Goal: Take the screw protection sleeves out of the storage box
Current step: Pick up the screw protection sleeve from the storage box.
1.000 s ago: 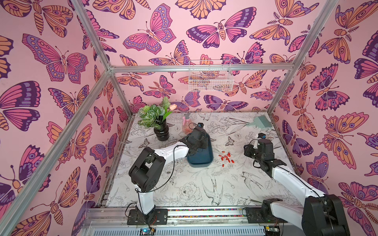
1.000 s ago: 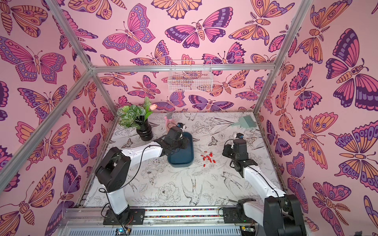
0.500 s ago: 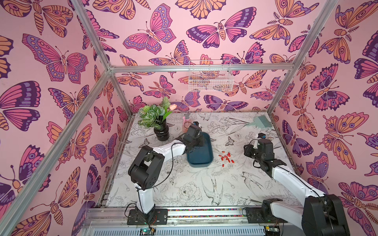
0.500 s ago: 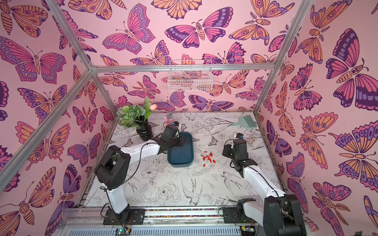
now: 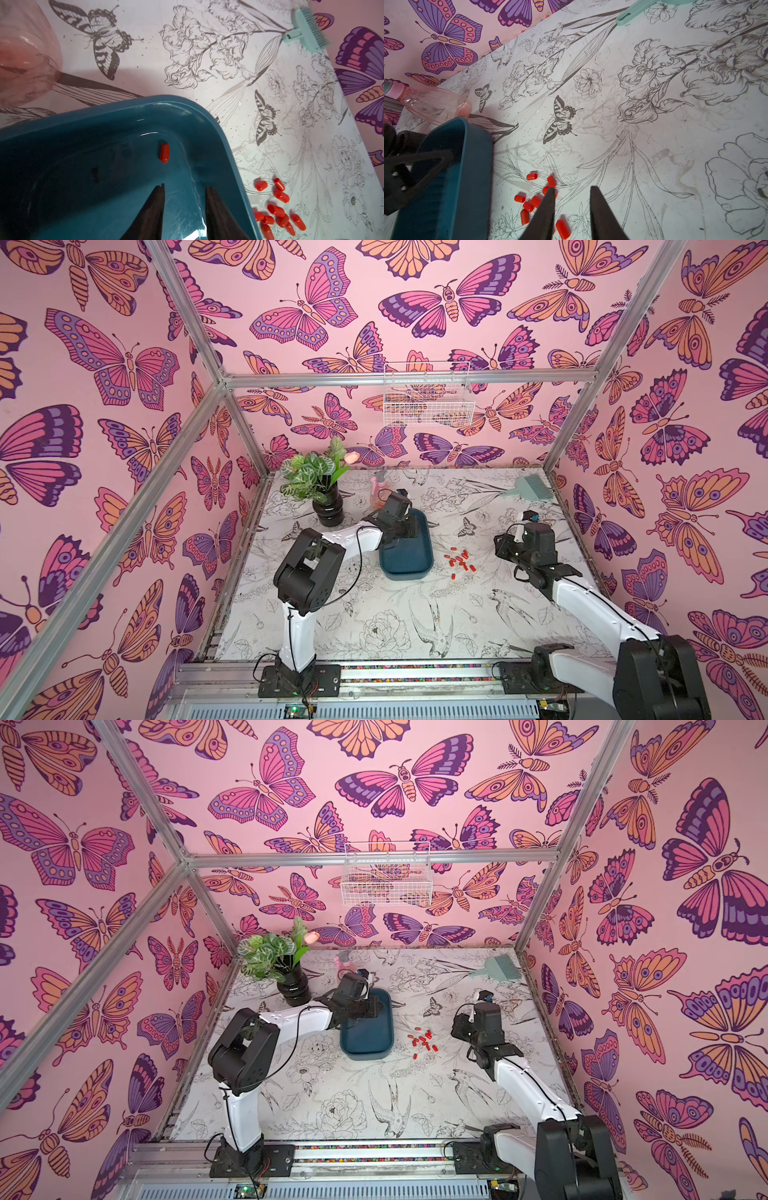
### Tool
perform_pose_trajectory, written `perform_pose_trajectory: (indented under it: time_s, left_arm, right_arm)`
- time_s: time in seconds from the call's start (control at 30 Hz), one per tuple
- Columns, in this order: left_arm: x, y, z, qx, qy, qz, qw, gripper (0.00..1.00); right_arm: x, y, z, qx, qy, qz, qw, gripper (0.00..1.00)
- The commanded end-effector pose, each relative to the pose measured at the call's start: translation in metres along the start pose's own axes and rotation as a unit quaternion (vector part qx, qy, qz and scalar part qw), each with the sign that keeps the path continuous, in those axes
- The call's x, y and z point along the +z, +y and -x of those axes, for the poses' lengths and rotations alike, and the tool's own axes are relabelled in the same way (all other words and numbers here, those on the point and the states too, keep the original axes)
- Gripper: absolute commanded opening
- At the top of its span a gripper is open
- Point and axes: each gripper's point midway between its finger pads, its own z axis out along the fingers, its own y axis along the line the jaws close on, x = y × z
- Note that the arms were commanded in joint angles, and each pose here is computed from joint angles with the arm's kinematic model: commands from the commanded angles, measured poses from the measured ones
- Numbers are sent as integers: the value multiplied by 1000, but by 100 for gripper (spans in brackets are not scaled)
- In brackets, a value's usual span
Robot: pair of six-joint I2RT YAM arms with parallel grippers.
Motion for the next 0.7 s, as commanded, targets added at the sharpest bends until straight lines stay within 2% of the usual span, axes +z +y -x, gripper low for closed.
perform_pose_trajectory:
  time_s: [0.0, 0.67]
  left_arm:
    - [9, 9, -3, 1, 18, 16, 1000, 38]
    - [33, 28, -13, 13, 31, 50, 998, 38]
  right_arm:
    - [-1, 5, 10, -7, -7, 8, 1000, 32]
    - [0, 4, 9, -5, -6, 7, 1000, 32]
